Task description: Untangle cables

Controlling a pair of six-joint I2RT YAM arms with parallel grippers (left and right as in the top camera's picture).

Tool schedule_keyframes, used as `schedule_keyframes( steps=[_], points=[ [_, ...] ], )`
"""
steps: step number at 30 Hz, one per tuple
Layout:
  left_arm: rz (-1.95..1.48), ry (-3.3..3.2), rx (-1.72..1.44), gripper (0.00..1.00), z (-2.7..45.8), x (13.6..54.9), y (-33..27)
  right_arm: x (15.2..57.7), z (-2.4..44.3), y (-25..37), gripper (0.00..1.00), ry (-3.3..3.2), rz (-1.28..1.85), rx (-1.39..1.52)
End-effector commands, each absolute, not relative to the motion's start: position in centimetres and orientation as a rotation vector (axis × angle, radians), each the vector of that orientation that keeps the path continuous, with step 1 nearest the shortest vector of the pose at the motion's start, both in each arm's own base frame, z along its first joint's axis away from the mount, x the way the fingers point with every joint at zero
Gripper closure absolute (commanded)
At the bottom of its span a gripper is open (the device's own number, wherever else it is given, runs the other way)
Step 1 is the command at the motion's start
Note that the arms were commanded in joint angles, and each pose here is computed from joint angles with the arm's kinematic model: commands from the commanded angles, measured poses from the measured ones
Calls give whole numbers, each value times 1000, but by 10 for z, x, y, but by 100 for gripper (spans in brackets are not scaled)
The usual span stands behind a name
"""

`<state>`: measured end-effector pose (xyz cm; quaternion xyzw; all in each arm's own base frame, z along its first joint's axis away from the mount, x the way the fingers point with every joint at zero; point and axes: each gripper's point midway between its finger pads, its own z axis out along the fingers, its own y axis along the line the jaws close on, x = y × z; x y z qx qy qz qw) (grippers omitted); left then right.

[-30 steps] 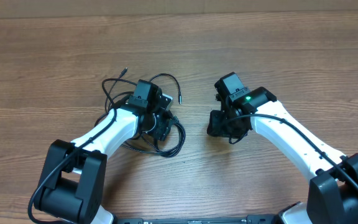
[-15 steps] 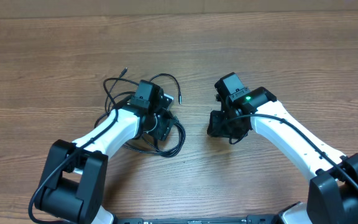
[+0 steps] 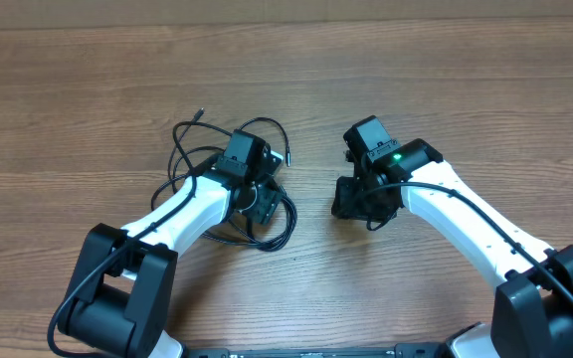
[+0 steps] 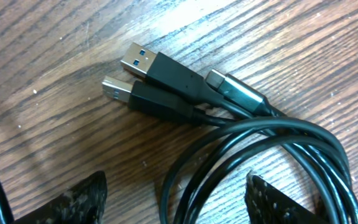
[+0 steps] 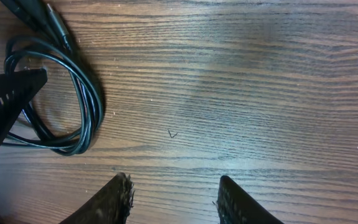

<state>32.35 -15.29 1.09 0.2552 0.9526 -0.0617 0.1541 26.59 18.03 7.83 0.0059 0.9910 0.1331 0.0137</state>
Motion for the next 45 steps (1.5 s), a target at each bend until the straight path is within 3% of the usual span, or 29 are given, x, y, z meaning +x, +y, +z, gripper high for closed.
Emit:
schedule_keyframes(
  steps=[1,23,26,27,28,30,34,45],
  points=[
    [-163,2760,717,29,1,317,-150,274,91,182,57,3043,441,8],
    [-173,2832,682,35,-17,304,-154,272,90,181,57,3051,436,10],
    [-172,2850,680,41,-21,300,-156,272,90,181,57,3052,436,10],
    [-173,2845,679,50,-19,301,-156,272,90,181,57,3052,435,10],
    [-177,2832,677,65,-13,304,-158,272,90,181,57,3052,436,10],
    [-182,2808,669,79,1,312,-160,272,90,181,57,3052,436,10],
    [-197,2740,654,94,35,328,-167,272,90,181,57,3053,435,10],
    [-258,2519,615,96,166,341,-174,270,95,188,57,3051,496,-45]
  ],
)
